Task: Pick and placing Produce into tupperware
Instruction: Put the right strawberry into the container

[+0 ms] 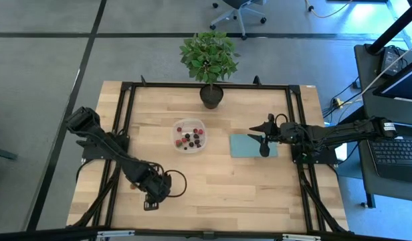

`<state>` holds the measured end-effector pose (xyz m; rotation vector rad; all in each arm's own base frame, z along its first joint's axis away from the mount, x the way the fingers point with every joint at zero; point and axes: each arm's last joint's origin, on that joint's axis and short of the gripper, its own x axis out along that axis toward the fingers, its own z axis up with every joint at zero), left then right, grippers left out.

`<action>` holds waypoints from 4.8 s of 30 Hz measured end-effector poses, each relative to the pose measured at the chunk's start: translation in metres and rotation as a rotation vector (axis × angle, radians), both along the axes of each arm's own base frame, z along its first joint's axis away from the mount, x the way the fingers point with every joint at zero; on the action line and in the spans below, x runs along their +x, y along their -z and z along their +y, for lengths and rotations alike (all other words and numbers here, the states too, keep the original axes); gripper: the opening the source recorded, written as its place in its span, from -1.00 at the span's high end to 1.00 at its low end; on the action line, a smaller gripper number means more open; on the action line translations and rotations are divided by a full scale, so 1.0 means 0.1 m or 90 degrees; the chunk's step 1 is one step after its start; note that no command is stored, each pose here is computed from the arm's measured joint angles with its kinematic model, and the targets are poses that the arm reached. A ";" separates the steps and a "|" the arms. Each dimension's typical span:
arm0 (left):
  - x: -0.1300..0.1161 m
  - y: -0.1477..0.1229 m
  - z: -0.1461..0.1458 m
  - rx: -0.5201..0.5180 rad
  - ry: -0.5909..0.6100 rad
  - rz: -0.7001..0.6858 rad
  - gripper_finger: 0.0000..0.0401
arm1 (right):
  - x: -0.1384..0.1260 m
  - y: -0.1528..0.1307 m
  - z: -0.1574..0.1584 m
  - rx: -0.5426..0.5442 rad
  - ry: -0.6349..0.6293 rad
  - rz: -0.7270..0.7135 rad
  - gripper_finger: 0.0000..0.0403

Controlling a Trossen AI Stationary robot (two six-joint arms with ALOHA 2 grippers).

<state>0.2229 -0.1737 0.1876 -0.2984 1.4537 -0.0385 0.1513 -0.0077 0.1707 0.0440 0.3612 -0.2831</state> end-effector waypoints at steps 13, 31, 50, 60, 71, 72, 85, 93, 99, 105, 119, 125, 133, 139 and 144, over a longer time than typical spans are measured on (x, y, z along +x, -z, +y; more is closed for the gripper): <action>0.00 0.00 0.00 0.001 -0.003 0.000 0.18 | 0.00 0.00 0.00 0.002 0.001 -0.001 0.30; 0.04 0.00 0.06 -0.016 -0.073 0.020 -0.30 | 0.00 0.00 0.00 0.003 0.001 -0.001 0.30; -0.15 0.01 -0.16 0.037 -0.076 -0.013 -0.44 | 0.00 0.00 0.00 0.003 0.001 -0.001 0.30; -0.19 0.19 -0.23 0.034 -0.299 0.096 -0.44 | 0.00 0.00 0.00 0.000 0.000 0.000 0.30; -0.15 0.39 -0.26 0.062 -0.438 0.134 -0.44 | 0.00 0.00 0.00 -0.004 -0.002 0.001 0.30; -0.15 0.39 -0.25 0.061 -0.456 0.132 -0.44 | 0.00 0.00 0.00 -0.004 -0.002 0.001 0.30; -0.09 0.39 -0.20 0.059 -0.542 0.125 -0.44 | 0.00 0.00 0.00 -0.002 -0.001 0.001 0.30; -0.07 0.39 -0.18 0.057 -0.554 0.126 -0.44 | 0.00 0.01 0.00 -0.002 -0.001 0.005 0.30; -0.08 0.39 -0.18 0.058 -0.552 0.126 -0.44 | 0.00 0.01 0.00 -0.002 -0.001 0.005 0.30; -0.08 0.39 -0.18 0.060 -0.553 0.121 -0.44 | 0.00 0.01 0.00 -0.008 -0.003 0.007 0.30; -0.06 0.47 -0.20 0.070 -0.539 0.141 -0.44 | 0.00 0.01 0.00 -0.012 -0.005 0.009 0.30; -0.01 0.54 -0.17 0.075 -0.540 0.161 -0.44 | 0.00 0.01 0.00 -0.012 -0.005 0.008 0.30; -0.01 0.53 -0.18 0.052 -0.531 0.192 -0.42 | 0.00 0.01 0.00 -0.012 -0.005 0.009 0.30; 0.00 0.53 -0.19 0.046 -0.529 0.187 -0.22 | 0.00 0.01 0.00 -0.012 -0.005 0.009 0.30; 0.00 0.54 -0.18 0.047 -0.530 0.184 -0.04 | 0.00 0.01 0.00 -0.012 -0.005 0.009 0.30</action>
